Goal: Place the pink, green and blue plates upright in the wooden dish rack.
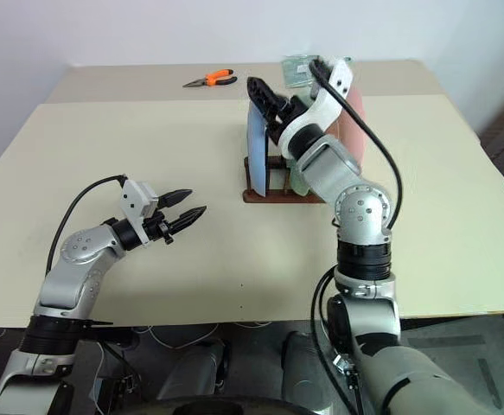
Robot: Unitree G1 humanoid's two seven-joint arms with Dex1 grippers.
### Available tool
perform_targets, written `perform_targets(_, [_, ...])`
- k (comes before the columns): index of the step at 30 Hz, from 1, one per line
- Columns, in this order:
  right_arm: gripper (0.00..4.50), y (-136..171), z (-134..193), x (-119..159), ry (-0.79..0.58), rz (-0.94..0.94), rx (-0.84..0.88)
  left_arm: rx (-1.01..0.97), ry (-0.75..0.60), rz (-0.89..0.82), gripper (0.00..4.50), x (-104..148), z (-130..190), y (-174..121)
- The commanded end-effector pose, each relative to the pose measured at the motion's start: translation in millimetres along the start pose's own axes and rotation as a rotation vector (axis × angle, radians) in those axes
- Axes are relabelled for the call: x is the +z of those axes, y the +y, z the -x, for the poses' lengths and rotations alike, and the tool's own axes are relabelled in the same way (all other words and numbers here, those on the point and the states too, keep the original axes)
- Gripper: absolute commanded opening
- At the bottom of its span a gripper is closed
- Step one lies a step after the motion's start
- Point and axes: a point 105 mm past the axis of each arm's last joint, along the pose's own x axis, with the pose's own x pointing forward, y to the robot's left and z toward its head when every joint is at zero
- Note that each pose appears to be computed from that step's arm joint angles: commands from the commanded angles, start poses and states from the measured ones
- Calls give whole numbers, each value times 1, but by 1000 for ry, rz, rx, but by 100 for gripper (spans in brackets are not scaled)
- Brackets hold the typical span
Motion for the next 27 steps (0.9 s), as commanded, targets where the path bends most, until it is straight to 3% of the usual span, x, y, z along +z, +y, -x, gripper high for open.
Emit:
perform_targets(1, [285, 49, 17, 46, -141, 324, 228, 5, -33, -23, 258, 11, 2, -1])
perform_targets(4, [285, 58, 44, 67, -167, 507, 335, 42, -23, -36, 258, 9, 7, 6])
perform_targets(7, [418, 35, 76, 91, -150, 592, 296, 103, -7, -51, 258, 7, 15, 19])
perform_targets(8, [448, 5, 92, 96, -111, 636, 186, 139, 1, -49, 258, 4, 22, 27])
perform_targets(10, [448, -32, 116, 100, -38, 689, 48, 181, 11, -48, 258, 1, 30, 35])
perform_targets(13, [448, -84, 153, 84, 125, 759, -128, 219, 46, -55, 258, -7, 45, 43])
perform_targets(16, [448, -135, 189, 37, 380, 811, -236, 238, 95, -73, 258, -16, 59, 49])
perform_targets(19, [448, -153, 200, 16, 463, 811, -234, 239, 99, -74, 258, -16, 60, 49])
perform_targets(27, [448, -167, 195, 4, 481, 795, -185, 186, 101, -55, 258, -14, 57, 34])
